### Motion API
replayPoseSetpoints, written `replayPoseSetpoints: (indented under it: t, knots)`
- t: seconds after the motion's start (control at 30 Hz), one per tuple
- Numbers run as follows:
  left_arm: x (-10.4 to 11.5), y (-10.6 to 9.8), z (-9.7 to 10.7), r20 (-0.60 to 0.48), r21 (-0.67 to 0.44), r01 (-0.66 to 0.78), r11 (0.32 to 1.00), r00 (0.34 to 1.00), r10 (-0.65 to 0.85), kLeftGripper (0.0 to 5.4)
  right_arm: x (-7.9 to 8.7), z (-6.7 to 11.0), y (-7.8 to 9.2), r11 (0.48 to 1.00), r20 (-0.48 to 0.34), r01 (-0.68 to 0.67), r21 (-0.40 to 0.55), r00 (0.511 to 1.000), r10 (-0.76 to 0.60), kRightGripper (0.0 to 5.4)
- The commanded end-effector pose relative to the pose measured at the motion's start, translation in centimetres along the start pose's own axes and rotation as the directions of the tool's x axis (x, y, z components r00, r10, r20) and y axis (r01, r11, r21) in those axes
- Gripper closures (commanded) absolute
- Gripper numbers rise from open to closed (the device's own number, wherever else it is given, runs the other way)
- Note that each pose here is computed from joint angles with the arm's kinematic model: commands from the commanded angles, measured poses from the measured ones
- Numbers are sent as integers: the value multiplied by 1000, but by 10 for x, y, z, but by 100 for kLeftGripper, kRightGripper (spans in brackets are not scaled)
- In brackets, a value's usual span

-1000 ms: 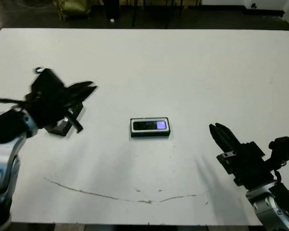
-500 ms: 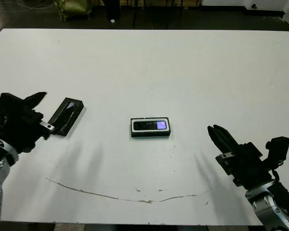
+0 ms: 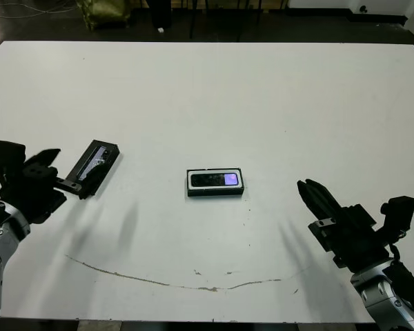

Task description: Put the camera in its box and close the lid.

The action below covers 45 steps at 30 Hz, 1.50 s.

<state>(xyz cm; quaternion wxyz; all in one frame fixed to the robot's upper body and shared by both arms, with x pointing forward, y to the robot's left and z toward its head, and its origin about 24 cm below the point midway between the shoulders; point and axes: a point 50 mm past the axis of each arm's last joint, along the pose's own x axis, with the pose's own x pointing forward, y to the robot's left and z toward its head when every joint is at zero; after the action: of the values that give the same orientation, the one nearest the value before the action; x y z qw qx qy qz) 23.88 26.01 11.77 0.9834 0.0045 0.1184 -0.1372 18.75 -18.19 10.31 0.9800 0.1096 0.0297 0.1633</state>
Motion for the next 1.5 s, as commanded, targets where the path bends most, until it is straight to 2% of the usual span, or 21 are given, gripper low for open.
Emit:
replayPoseSetpoints:
  t: [0.03, 0.1, 0.27, 0.43, 0.6, 0.8, 0.9, 1.13, 1.23, 1.5]
  knots:
    - [3, 1, -10, -45, -49, 0, 999, 999, -2, 3, -3, -7, -4, 1000, -45, 24, 5, 999, -23, 540]
    - [4, 1, -12, -51, -59, -11, 998, 999, 8, 3, -3, -10, -7, 1000, -49, 21, 7, 999, -21, 540]
    - [7, 5, -16, -55, -5, -37, 999, 998, 37, 3, -3, -18, -13, 1000, -56, 21, 13, 998, -20, 540]
    - [9, 16, -23, -79, 80, -84, 993, 993, 90, 3, -4, -13, -9, 1000, -51, 12, 4, 999, -12, 540]
    - [13, 23, -28, -95, 92, -109, 990, 988, 118, 3, -4, -13, -9, 1000, -56, 22, 6, 998, -22, 540]
    - [15, 31, -35, -108, 81, -133, 988, 984, 141, 3, -5, -13, -9, 999, -63, 37, 3, 997, -37, 540]
    - [15, 33, -37, -121, 83, -131, 988, 983, 141, 3, -5, -12, -7, 1000, -50, 4, 18, 999, -3, 540]
    - [16, 32, -42, -113, 17, -92, 996, 989, 93, 3, -6, -13, -10, 1000, -65, 22, 7, 998, -22, 540]
    - [17, 31, -44, -116, 12, -71, 997, 991, 72, 3, -5, -17, -14, 1000, -53, 13, 14, 999, -12, 540]
    - [17, 28, -43, -128, 21, -47, 999, 990, 50, 3, -6, -14, -11, 1000, -59, 15, 1, 998, -15, 540]
